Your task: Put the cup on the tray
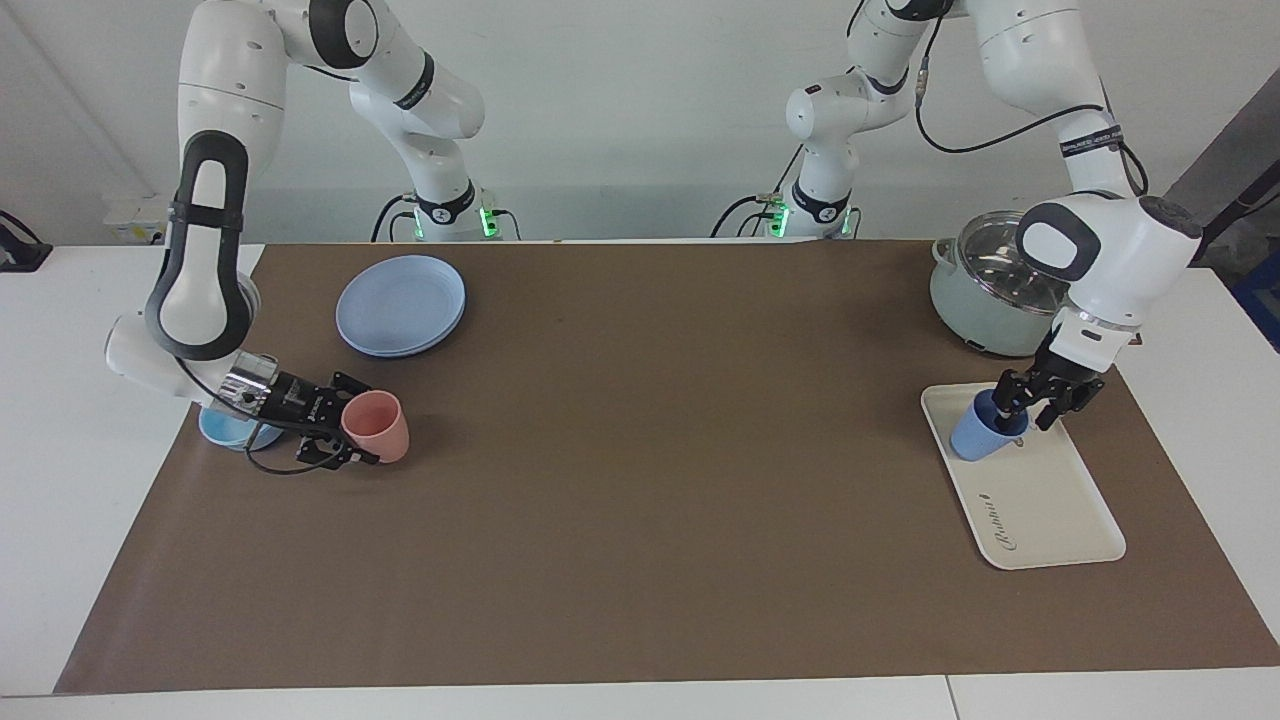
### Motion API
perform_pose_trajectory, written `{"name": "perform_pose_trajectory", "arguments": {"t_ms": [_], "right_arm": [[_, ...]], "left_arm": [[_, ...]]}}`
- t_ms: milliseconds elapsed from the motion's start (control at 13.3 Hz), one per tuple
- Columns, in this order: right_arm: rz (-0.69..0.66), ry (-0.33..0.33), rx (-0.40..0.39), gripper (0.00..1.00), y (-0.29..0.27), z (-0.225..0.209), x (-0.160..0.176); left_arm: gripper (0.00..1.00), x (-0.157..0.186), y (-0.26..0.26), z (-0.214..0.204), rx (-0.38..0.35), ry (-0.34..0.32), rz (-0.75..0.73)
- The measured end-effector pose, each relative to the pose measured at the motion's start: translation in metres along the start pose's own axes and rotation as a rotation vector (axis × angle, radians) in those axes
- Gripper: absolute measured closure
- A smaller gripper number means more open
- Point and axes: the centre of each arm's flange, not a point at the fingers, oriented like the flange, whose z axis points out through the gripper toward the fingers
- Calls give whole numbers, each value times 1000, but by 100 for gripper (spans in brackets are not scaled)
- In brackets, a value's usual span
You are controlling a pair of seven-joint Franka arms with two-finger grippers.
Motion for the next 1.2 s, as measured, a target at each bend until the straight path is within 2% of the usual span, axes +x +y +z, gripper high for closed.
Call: {"name": "perform_pose_trajectory", "arguments": {"t_ms": [226,301,376,452,527,753,903,1054,1204], "right_arm": [[-4,5,1,24,2,2,3],[-18,14,8,17,3,2,5],[-30,23,13,8,4,2,8],[-33,36,21,8,6,2,11],[-35,44,27,3,6,2,13],[-42,60,41,1,5,-1,14],[-99,106,59,1,2,-13,12],[-166,173,59,1,-1,-33,2],[-262,274,31,1,-3,-61,-17]], "left_arm": [[0,18,51,-53,67,-120,126],[0,20,76,-64,89,-145,149],[0,18,99,-71,97,-164,161],[0,15,120,-77,99,-182,169],[0,10,137,-84,99,-196,169],[0,0,169,-109,106,-203,142],[0,-4,174,-131,105,-216,133],[0,-3,175,-167,68,-216,107],[0,-2,172,-186,52,-213,94]]}}
